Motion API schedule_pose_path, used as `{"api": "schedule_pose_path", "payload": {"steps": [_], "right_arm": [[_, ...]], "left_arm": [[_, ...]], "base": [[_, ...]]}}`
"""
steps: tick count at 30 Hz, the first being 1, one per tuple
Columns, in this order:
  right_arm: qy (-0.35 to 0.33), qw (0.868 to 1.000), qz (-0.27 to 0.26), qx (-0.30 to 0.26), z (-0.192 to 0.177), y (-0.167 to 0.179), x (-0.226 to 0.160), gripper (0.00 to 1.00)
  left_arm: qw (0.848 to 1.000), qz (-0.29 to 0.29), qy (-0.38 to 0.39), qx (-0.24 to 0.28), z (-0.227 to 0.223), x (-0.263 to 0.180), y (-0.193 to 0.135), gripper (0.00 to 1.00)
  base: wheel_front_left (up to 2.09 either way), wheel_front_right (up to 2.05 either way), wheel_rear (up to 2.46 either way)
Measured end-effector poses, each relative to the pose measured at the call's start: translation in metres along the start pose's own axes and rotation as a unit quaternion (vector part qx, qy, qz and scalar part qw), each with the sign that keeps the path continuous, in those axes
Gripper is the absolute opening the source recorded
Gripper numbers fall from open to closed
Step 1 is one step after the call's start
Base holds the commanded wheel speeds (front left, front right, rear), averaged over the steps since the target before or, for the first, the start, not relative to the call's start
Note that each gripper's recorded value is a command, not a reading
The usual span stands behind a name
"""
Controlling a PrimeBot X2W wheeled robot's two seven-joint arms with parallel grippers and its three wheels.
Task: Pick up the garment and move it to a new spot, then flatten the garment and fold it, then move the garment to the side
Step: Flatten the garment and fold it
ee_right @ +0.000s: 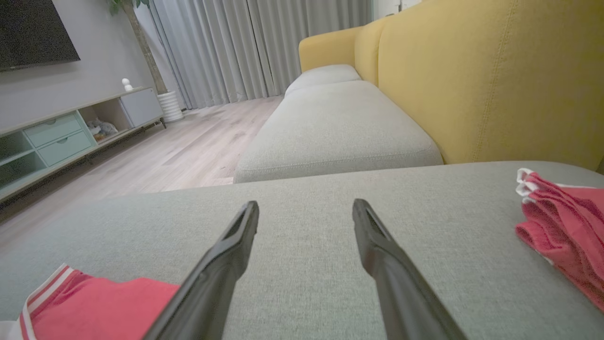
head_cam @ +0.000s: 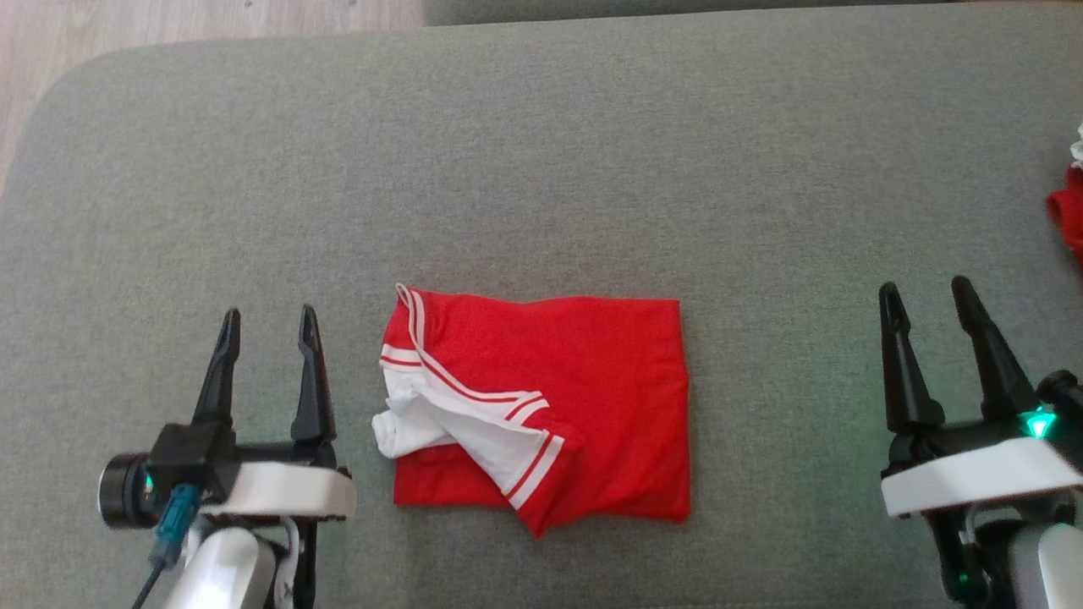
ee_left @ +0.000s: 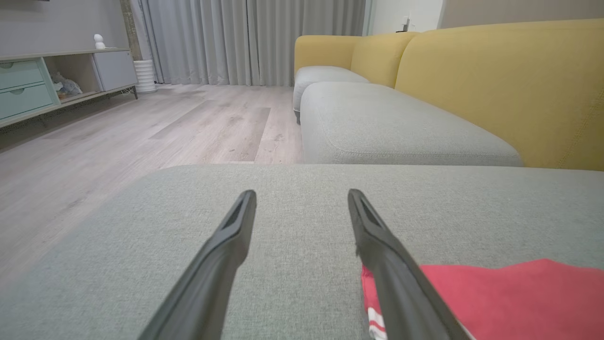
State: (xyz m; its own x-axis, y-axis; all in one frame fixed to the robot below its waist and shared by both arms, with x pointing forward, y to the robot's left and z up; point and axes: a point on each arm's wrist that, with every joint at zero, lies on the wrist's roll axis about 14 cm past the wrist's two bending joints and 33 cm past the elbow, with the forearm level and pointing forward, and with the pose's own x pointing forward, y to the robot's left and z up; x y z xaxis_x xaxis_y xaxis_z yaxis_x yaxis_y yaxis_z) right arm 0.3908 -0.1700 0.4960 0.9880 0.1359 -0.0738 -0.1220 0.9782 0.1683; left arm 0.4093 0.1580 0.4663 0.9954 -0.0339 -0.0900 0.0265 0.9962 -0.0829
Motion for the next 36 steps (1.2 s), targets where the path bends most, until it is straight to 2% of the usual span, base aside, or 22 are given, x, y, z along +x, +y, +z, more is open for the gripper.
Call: {"api": "schedule_pose_path", "payload": {"steps": [12, 13, 14, 15, 20, 24, 27, 31, 36], "right_arm": [[0.002, 1.0, -0.006, -0.005, 0.003, 0.0, -0.008, 1.0], [0.005, 1.0, -0.006, -0.005, 0.002, 0.0, -0.008, 0.92], [0.01, 1.0, -0.005, -0.005, 0.001, 0.0, -0.007, 0.38], [0.015, 1.0, -0.005, -0.005, -0.001, 0.001, -0.007, 0.0], [0.054, 0.998, 0.019, 0.012, -0.019, 0.016, -0.005, 0.0], [0.124, 0.988, 0.081, 0.042, -0.06, 0.059, -0.006, 0.0], [0.172, 0.972, 0.15, 0.064, -0.088, 0.106, -0.008, 0.0], [0.21, 0.948, 0.22, 0.09, -0.107, 0.157, -0.009, 0.0], [0.264, 0.906, 0.314, 0.105, -0.126, 0.218, -0.032, 0.0]], "left_arm": [[1.0, -0.003, 0.009, 0.007, 0.001, -0.006, 0.0, 1.0], [1.0, -0.001, 0.008, 0.008, 0.001, -0.005, 0.001, 1.0], [1.0, -0.001, 0.008, 0.008, 0.001, -0.005, 0.001, 1.0], [1.0, -0.001, 0.011, 0.008, 0.001, -0.006, 0.001, 1.0], [1.0, -0.001, 0.012, 0.008, 0.0, -0.007, 0.001, 1.0], [1.0, 0.001, 0.017, 0.009, -0.003, -0.01, 0.002, 1.0], [1.0, 0.008, 0.019, 0.009, -0.004, -0.011, 0.006, 1.0], [0.999, 0.025, 0.02, 0.009, -0.007, -0.015, 0.016, 1.0], [0.999, 0.043, 0.023, 0.011, -0.01, -0.02, 0.028, 1.0]], "base": [[0.0, 0.0, 0.0], [0.0, 0.0, 0.0], [0.0, 0.0, 0.0], [0.0, 0.0, 0.0], [0.0, 0.0, 0.0], [0.0, 0.0, 0.0], [0.0, 0.0, 0.0], [0.0, 0.0, 0.0], [0.0, 0.0, 0.0]]}}
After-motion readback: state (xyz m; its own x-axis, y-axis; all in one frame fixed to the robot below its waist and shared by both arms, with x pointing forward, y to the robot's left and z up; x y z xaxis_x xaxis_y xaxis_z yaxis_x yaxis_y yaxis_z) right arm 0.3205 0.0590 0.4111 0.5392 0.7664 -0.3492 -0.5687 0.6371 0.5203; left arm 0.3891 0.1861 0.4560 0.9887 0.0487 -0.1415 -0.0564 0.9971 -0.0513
